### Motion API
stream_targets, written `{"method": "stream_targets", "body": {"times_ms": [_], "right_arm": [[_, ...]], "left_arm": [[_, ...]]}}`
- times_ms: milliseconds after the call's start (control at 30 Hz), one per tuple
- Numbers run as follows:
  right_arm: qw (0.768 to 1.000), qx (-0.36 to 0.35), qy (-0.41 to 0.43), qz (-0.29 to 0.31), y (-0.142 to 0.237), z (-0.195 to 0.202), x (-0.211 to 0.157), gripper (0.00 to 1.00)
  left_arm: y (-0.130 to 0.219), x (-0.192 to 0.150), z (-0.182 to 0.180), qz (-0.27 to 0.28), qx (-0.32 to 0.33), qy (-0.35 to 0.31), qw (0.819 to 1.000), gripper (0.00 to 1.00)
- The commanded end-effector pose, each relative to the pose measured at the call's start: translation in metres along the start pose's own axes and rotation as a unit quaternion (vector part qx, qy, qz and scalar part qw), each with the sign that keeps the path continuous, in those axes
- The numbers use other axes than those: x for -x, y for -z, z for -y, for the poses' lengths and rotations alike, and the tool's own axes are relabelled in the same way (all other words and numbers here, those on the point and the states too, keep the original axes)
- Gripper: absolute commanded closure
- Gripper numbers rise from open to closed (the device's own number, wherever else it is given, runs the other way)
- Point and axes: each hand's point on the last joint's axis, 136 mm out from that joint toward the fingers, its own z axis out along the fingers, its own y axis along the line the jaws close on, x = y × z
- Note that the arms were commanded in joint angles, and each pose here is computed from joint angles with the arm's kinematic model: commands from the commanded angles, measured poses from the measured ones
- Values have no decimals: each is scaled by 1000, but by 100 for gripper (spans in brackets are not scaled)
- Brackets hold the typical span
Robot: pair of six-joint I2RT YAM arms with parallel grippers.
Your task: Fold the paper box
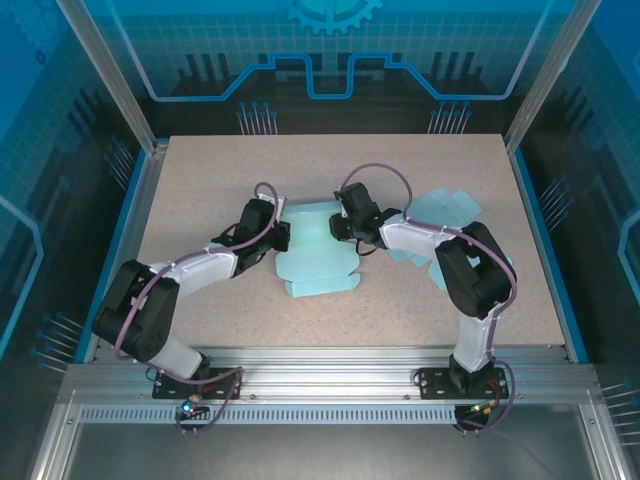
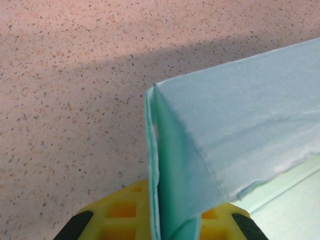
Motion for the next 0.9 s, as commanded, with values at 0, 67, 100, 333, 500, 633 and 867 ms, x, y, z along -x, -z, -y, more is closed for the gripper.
{"method": "stream_targets", "body": {"times_ms": [0, 67, 100, 333, 500, 633, 867], "right_arm": [[999, -49, -3, -3, 5, 18, 2, 72], [998, -58, 1, -2, 6, 19, 2, 72], [998, -64, 2, -2, 7, 21, 2, 72], [985, -167, 24, -22, 7, 44, -4, 82], [954, -291, 57, -35, 17, 68, -8, 91], [926, -365, 83, -44, 29, 71, -10, 97], [940, -328, 75, -55, 34, 36, -19, 98]], "left_arm": [[15, 7, 15, -6, -35, 20, 999, 100], [15, 3, 14, -16, -34, 19, 999, 100], [15, 1, 14, -20, -34, 19, 999, 100], [17, -6, 18, -44, -43, 25, 998, 100], [19, -1, 6, -26, -9, 59, 998, 100], [18, 5, -15, 14, 52, 110, 992, 100], [19, 2, -61, 56, 215, 184, 957, 100]]}}
